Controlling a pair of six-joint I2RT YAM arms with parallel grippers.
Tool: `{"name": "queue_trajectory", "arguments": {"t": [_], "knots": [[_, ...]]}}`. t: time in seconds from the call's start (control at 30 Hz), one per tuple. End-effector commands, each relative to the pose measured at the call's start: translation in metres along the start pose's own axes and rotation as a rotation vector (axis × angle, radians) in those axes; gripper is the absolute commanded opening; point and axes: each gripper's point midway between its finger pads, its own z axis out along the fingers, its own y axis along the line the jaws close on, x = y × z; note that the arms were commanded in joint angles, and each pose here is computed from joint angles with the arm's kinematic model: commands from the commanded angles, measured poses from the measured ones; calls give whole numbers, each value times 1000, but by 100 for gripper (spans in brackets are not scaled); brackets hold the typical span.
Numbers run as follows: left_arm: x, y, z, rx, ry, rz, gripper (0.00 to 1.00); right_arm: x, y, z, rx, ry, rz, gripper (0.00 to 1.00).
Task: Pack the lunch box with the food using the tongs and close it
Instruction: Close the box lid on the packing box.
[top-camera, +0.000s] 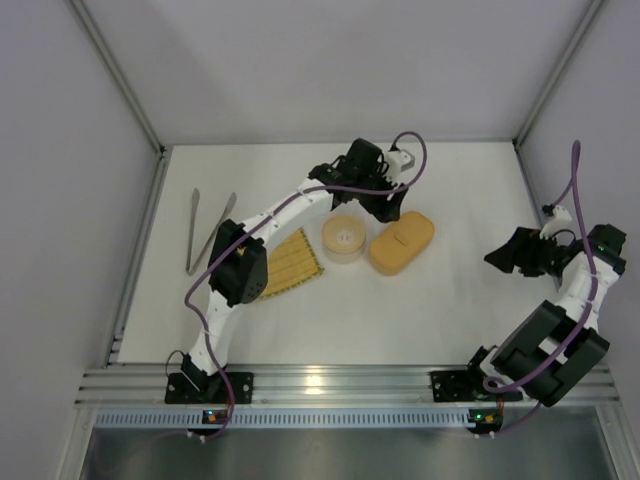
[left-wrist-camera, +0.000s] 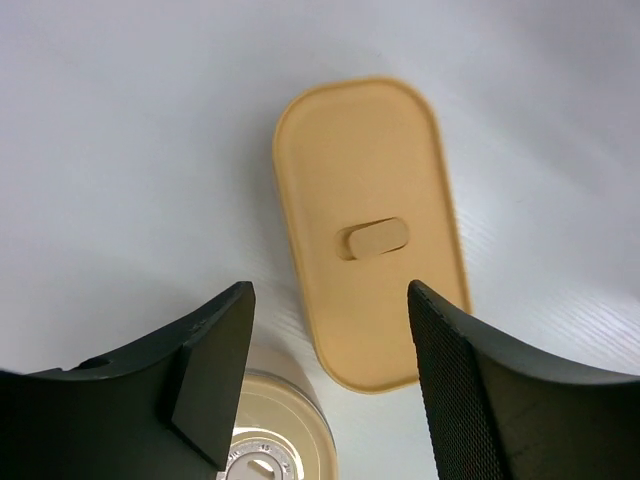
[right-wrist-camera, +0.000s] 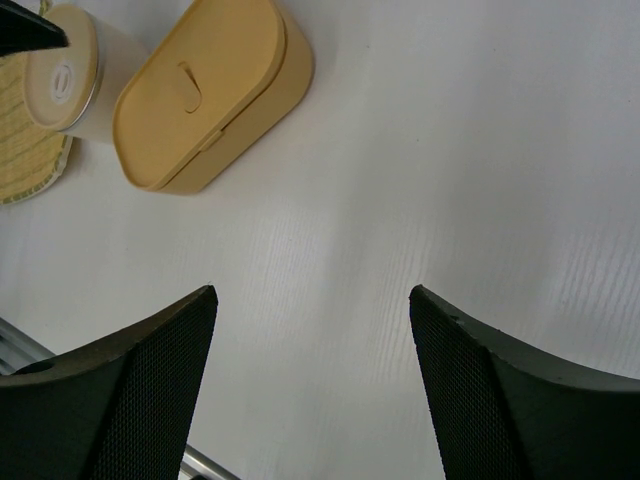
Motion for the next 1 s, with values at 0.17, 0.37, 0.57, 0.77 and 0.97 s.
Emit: {"name": "queue_trajectory", "arguments": {"t": [0.17,0.37,0.57,0.77,0.97], "knots": [[-28,-78,-73,466,-37,408,68,-14,6,8,-37,-47,-83,77],[5,-89,-70,634,-52,664,70,-14,5,9,-36,-44,-74,77],[3,-79,-39,627,-116,766,73,-13,6,9,-32,-40,-75,77],[7,-73,-14,635,-145,736,73,-12,25,11,-55,-11,-159,76],[-30,-48,-36,472,-279,530,73,-31,72,46,-11,-7,-348,72]]}}
